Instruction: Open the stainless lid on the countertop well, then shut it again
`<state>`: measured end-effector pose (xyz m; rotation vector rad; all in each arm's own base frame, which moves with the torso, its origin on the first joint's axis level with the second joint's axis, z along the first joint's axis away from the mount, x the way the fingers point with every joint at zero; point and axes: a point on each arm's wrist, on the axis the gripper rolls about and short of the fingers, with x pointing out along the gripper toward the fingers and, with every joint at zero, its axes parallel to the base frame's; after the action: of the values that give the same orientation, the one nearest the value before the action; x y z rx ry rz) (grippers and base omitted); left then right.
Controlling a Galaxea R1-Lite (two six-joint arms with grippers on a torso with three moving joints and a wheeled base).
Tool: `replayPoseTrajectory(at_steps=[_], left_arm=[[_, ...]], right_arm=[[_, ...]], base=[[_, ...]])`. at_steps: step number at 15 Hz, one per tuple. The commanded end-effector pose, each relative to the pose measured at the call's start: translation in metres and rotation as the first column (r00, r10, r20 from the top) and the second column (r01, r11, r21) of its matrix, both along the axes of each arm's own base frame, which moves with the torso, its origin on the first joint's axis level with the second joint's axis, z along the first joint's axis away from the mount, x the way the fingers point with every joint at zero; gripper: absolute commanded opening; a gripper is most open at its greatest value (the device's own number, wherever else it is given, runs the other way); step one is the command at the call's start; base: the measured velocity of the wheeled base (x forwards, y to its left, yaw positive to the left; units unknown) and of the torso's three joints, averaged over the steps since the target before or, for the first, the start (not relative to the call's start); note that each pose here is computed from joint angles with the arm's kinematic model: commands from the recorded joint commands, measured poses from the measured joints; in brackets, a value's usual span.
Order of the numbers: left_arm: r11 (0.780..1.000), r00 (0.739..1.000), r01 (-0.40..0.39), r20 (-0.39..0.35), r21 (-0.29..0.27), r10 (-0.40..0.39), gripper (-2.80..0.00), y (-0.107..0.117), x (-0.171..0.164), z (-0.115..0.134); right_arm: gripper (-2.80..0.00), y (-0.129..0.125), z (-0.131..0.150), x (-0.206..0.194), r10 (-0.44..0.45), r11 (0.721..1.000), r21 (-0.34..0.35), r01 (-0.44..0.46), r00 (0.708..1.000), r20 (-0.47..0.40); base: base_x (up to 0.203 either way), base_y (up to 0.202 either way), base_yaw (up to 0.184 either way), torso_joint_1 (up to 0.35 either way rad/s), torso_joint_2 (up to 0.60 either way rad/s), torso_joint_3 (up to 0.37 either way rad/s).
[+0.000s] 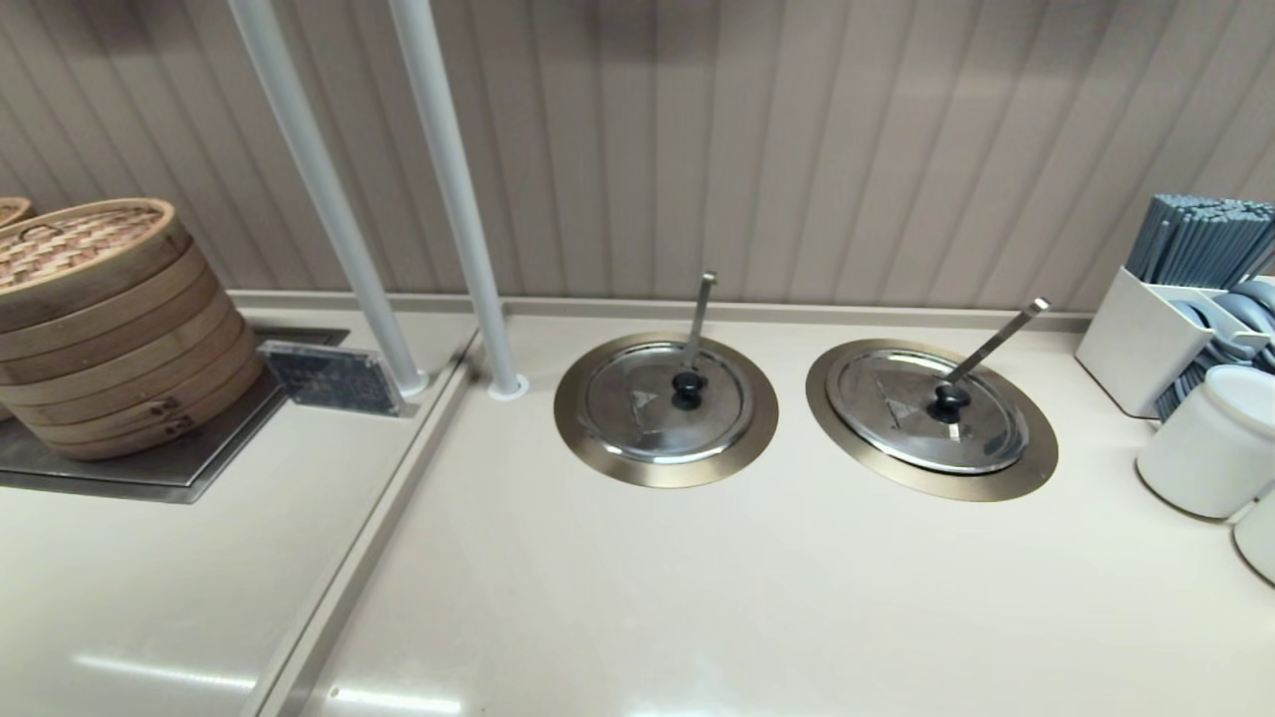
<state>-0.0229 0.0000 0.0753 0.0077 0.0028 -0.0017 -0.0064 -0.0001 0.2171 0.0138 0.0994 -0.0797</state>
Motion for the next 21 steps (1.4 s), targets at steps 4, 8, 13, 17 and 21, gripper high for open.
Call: replayPoseTrajectory(at_steps=[4, 8, 13, 17, 21], left_arm=[[1.0, 1.0, 0.0, 0.0, 0.0, 0.0, -2.8, 0.0, 0.0, 0.0], [1.0, 1.0, 0.0, 0.001, 0.0, 0.0, -2.8, 0.0, 0.0, 0.0], [1.0, 1.0, 0.0, -0.002, 0.0, 0.0, -2.8, 0.0, 0.0, 0.0], [1.0, 1.0, 0.0, 0.0, 0.0, 0.0, -2.8, 0.0, 0.0, 0.0], [1.0, 1.0, 0.0, 0.0, 0.0, 0.0, -2.8, 0.0, 0.0, 0.0]], right_arm=[[-2.8, 0.001, -0.033, -0.039, 0.099, 0.995, -0.028, -0.096, 0.986, 0.133], [-2.8, 0.002, -0.078, -0.051, 0.199, 0.974, -0.144, -0.176, 0.965, 0.172], [-2.8, 0.002, -0.143, -0.016, 0.184, 0.96, -0.229, -0.163, 0.98, 0.073], [-2.8, 0.001, -0.141, -0.016, 0.15, 0.98, -0.146, -0.135, 0.984, 0.092], [-2.8, 0.001, -0.141, -0.016, 0.144, 0.983, -0.13, -0.131, 0.985, 0.094]], base=[[0.0, 0.0, 0.0, 0.0, 0.0, 0.0], [0.0, 0.0, 0.0, 0.0, 0.0, 0.0], [0.0, 0.0, 0.0, 0.0, 0.0, 0.0], [0.0, 0.0, 0.0, 0.0, 0.0, 0.0], [0.0, 0.0, 0.0, 0.0, 0.0, 0.0]])
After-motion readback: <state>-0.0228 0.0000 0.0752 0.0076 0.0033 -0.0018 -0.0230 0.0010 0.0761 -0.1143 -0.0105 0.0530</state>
